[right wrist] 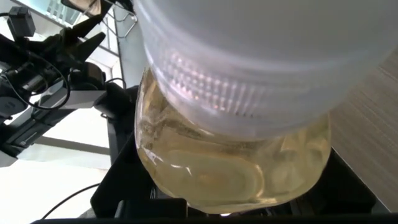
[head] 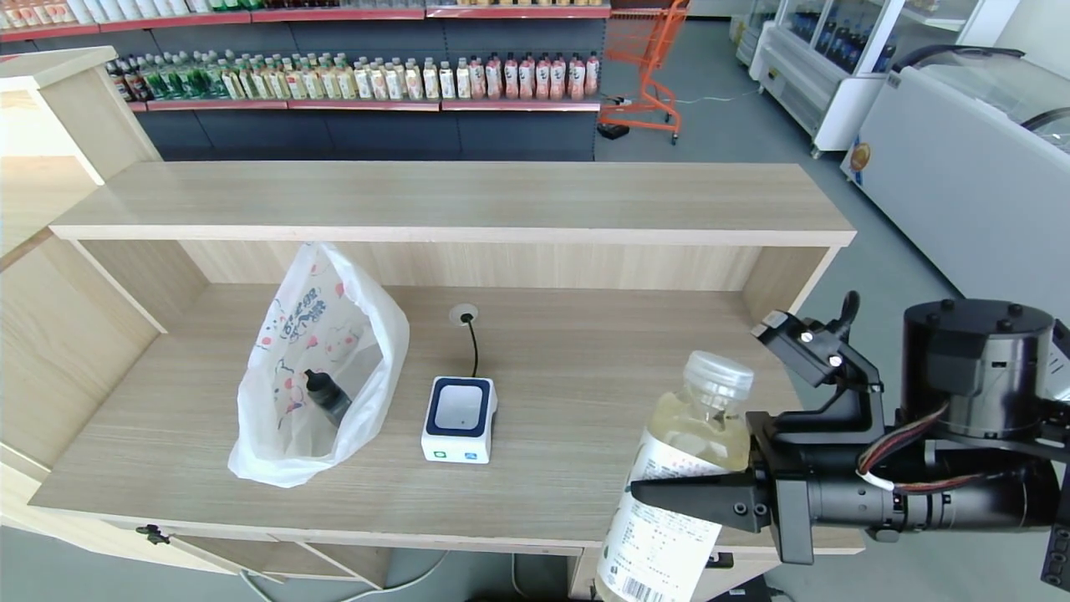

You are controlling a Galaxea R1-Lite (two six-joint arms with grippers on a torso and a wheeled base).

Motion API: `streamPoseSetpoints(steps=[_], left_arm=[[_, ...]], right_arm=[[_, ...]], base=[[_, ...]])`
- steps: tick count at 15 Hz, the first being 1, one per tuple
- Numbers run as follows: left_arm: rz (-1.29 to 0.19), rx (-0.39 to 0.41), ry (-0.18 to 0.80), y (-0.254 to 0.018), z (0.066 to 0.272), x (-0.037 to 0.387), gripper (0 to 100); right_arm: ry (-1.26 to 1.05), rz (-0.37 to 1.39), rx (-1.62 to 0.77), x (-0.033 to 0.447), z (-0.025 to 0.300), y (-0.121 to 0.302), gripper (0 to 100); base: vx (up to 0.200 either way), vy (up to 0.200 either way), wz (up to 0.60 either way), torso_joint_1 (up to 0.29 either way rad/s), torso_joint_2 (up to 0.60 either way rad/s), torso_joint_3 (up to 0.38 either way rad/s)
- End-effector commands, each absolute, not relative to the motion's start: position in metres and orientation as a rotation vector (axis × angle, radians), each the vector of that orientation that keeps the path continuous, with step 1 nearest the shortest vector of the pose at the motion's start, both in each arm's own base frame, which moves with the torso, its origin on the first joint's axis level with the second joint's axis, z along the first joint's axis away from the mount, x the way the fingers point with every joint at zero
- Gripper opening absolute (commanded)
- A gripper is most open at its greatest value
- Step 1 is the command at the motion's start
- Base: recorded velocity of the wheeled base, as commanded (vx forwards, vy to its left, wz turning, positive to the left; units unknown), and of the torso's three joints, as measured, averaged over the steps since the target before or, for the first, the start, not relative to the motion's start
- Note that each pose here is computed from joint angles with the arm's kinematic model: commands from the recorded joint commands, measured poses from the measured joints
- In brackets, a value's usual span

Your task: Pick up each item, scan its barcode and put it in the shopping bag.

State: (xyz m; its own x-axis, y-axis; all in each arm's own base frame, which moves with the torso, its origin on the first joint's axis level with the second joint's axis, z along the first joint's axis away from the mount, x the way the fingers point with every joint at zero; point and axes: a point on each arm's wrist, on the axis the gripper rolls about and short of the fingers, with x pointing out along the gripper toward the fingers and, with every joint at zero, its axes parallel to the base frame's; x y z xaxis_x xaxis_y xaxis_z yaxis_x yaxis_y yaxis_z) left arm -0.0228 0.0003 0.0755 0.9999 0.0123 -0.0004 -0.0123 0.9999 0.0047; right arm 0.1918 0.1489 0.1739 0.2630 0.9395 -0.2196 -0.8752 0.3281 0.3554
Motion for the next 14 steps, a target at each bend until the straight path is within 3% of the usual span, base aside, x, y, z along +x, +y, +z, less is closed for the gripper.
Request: streamPoseSetpoints(steps=[1, 14], left_arm=[[0.014, 0.005, 0.0, 0.0003, 0.0755, -0.0228, 100], [0.012, 0.005, 0.0, 0.0003, 0.0755, -0.0228, 100]], right_arm=[[0.428, 1.223, 0.174, 0.1929, 0.1731, 0.1491, 0], [0.388, 1.218, 0.147, 0.1921, 0.1769, 0.1459, 0]], base=[[0.0, 0.0, 0.0, 0.0, 0.0, 0.0], [0.0, 0.0, 0.0, 0.0, 0.0, 0.0]])
